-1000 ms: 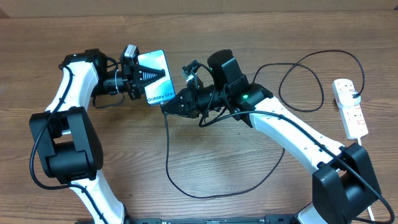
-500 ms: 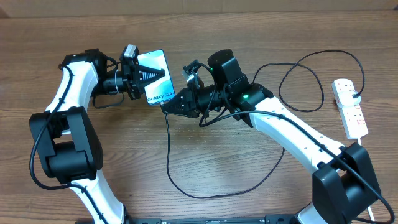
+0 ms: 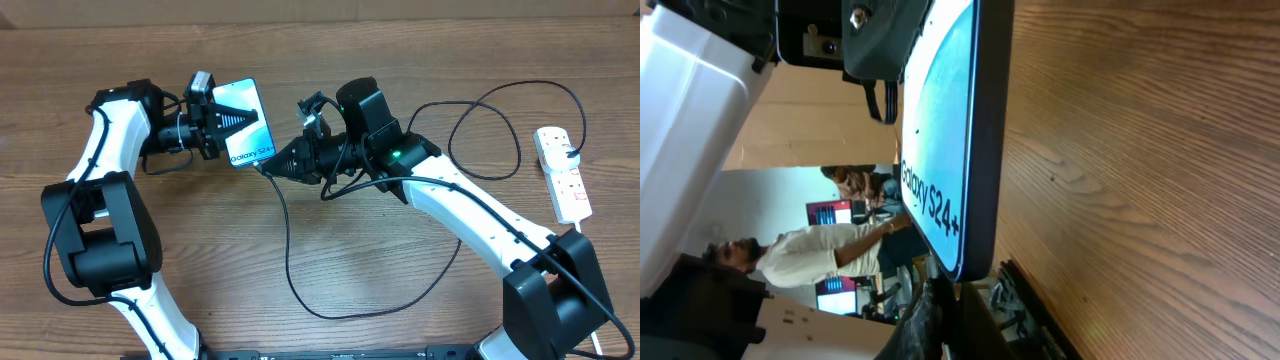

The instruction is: Plug charger to phone and switch on socket

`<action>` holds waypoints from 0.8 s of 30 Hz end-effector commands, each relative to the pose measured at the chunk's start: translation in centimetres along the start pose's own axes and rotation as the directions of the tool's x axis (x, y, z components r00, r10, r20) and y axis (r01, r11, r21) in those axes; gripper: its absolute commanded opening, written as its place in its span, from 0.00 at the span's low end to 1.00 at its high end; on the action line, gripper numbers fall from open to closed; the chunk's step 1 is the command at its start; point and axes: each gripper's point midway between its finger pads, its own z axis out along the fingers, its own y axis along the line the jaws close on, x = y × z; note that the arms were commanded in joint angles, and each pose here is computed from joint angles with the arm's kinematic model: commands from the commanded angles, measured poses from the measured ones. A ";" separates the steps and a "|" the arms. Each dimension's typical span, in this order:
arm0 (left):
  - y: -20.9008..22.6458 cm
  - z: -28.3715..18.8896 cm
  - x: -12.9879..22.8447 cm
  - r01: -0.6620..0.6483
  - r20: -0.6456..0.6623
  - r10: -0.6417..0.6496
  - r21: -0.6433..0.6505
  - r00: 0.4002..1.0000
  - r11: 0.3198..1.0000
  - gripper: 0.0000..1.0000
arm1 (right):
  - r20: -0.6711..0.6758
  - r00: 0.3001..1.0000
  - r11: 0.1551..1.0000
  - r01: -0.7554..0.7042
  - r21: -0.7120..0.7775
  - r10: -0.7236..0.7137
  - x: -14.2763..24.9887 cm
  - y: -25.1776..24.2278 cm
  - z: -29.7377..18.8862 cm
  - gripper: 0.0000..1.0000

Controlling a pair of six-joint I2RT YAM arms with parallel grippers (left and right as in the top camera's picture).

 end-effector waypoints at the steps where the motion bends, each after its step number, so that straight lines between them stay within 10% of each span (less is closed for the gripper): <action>1: -1.2 0.3 0.3 -0.022 -0.002 0.022 0.038 1.000 0.999 0.04 | 0.110 0.994 0.999 0.007 0.035 -0.011 -2.5 -0.1 -1.1 0.04; 12: 0.6 -0.5 -0.2 -0.072 0.004 0.073 -0.060 0.997 0.996 0.04 | 0.073 0.994 0.993 0.078 0.084 -0.084 -1.6 -1.3 -1.0 0.04; 24: 6.5 -4.2 -1.4 0.021 0.062 0.004 -0.397 0.998 0.918 0.04 | 0.094 0.990 0.866 0.046 0.498 -0.107 -0.8 -10.1 -3.5 0.04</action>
